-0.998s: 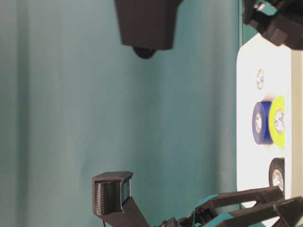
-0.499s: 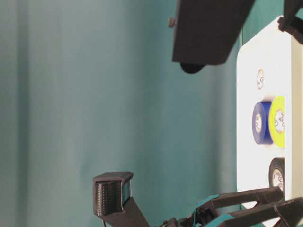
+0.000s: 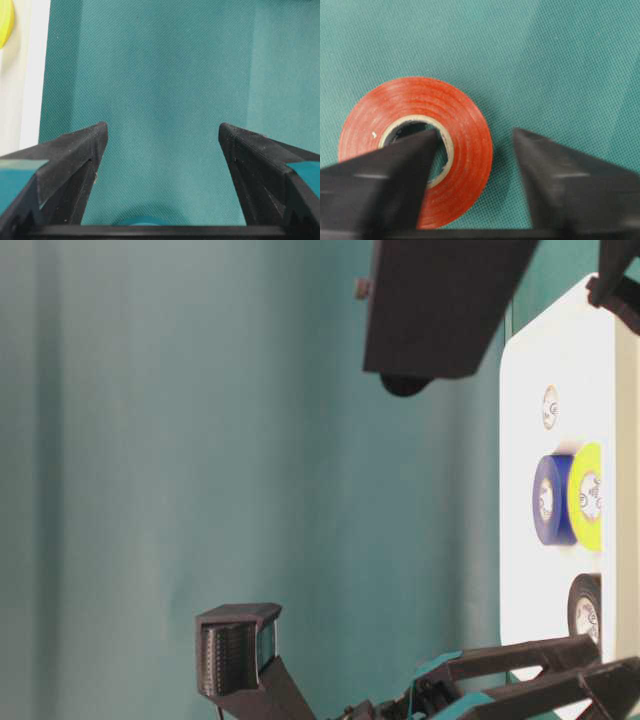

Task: Put the tape alternately from left to right into the white case.
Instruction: 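Move the right gripper to the orange roll and grip its hole, then carry the orange roll with the right gripper into the tray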

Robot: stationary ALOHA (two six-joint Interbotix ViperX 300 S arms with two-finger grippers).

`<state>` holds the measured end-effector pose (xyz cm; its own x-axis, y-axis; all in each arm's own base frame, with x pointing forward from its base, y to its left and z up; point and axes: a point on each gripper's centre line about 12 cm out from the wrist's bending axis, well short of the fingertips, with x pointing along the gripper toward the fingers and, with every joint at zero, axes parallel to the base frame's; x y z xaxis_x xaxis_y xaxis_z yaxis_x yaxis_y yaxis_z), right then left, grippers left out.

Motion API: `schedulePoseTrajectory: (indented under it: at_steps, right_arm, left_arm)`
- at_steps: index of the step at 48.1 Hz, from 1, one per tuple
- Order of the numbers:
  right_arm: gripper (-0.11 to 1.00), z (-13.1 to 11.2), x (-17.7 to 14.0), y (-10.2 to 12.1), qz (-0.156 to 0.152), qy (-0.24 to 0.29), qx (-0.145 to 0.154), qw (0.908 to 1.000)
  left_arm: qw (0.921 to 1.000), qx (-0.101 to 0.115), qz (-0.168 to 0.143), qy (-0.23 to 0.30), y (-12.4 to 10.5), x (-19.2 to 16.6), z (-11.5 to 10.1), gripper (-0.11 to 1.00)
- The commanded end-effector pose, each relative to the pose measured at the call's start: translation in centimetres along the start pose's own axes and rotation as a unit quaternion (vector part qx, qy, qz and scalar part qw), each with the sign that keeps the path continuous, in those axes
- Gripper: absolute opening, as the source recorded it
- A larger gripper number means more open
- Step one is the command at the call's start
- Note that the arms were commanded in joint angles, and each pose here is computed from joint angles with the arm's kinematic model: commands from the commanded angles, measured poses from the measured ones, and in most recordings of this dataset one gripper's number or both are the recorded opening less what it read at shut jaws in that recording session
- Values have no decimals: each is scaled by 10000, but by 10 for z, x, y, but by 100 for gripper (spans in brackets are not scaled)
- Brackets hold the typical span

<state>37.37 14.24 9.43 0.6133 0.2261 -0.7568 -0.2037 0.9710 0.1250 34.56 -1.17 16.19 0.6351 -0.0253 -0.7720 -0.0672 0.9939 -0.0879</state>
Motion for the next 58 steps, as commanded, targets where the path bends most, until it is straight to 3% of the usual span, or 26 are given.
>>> schedulePoseTrajectory:
  at_steps: [1, 4, 27, 43, 48, 58]
  right_arm:
    - [11, 11, -5, 4, 57, -174, -3, 9998]
    - [2, 12, -5, 4, 55, -183, 5, 9998]
    - [2, 39, -33, 9, 133, -640, 3, 9979]
    - [2, 52, -48, 3, -224, -482, 24, 9986]
    - [2, 56, -49, -4, -341, -447, 80, 9984]
    - [2, 65, -51, -41, -678, -504, 407, 9956]
  left_arm:
    - [9998, -3, -39, -204, -2, -8, 9, 99]
    - [9998, 5, -37, -204, -2, -8, 9, 99]
    - [9998, 3, -42, -188, -3, -8, 8, 99]
    - [9998, 9, -48, -195, -3, -8, 8, 99]
    - [9998, 21, -57, -193, -4, -8, 8, 99]
    - [9997, 79, -107, -186, -10, -8, 7, 99]
